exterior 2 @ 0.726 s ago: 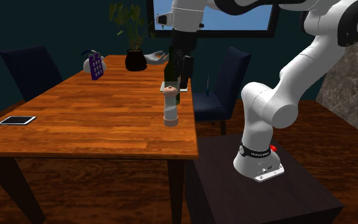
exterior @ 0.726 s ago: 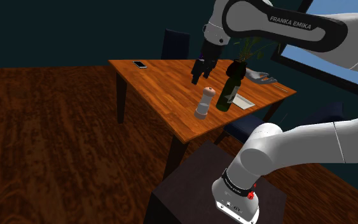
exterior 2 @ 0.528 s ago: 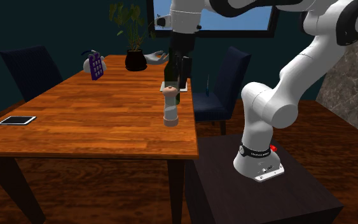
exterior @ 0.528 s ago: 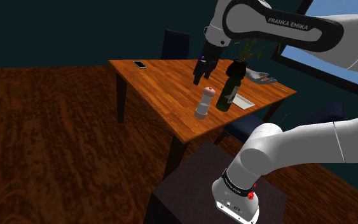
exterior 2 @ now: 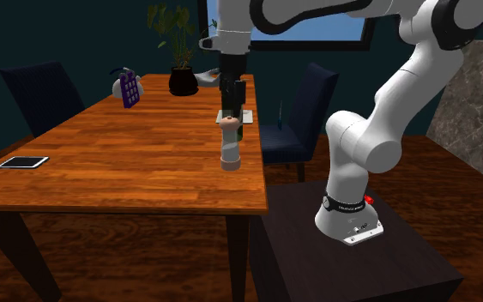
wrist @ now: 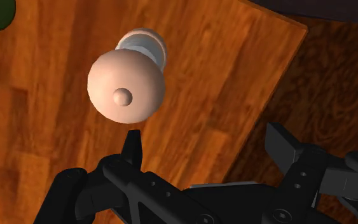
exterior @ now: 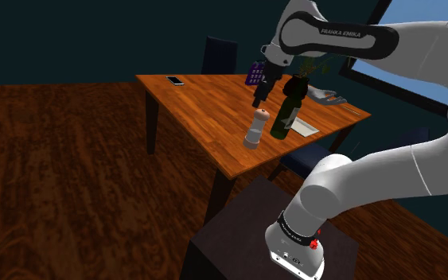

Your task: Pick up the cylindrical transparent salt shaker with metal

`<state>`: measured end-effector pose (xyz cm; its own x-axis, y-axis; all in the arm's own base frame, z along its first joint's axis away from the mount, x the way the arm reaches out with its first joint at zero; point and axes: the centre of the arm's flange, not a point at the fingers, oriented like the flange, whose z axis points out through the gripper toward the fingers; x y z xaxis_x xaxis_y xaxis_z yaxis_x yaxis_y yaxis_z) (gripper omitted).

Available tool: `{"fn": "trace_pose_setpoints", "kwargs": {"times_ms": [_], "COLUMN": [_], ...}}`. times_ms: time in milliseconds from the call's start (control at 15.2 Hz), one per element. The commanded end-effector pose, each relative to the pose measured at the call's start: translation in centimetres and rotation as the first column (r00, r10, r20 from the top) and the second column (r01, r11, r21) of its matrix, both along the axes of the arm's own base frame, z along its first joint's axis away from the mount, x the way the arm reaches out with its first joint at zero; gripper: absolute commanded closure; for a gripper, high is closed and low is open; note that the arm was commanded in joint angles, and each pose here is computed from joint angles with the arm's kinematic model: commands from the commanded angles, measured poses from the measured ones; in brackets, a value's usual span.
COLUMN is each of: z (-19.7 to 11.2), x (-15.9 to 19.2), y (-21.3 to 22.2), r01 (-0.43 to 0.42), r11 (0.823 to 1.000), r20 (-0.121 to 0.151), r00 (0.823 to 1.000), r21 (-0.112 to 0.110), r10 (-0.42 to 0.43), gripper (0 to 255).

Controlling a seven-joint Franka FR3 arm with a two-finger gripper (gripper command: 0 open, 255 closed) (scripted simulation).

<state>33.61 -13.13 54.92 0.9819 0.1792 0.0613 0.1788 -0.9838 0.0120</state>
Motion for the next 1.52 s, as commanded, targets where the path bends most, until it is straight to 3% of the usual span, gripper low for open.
{"fn": "trace_pose_setpoints", "kwargs": {"times_ms": [0, 198, 858, 924, 1452], "z": [-1.0, -2.6, -6.7, -6.7, -6.7], "x": [0.6, 1.6, 1.7, 1.7, 1.7], "y": [-2.5, -6.4, -6.5, -6.5, -6.4], "r01": [-0.034, -0.08, -0.081, -0.081, -0.081], "r11": [0.999, 0.996, 0.996, 0.996, 0.996], "r20": [-0.006, -0.014, -0.015, -0.015, -0.015], "r00": [0.999, 0.997, 0.997, 0.997, 0.997], "r21": [0.014, 0.037, 0.038, 0.038, 0.038], "r10": [0.034, 0.08, 0.082, 0.082, 0.082], "gripper": [0, 0, 0, 255, 255]}}
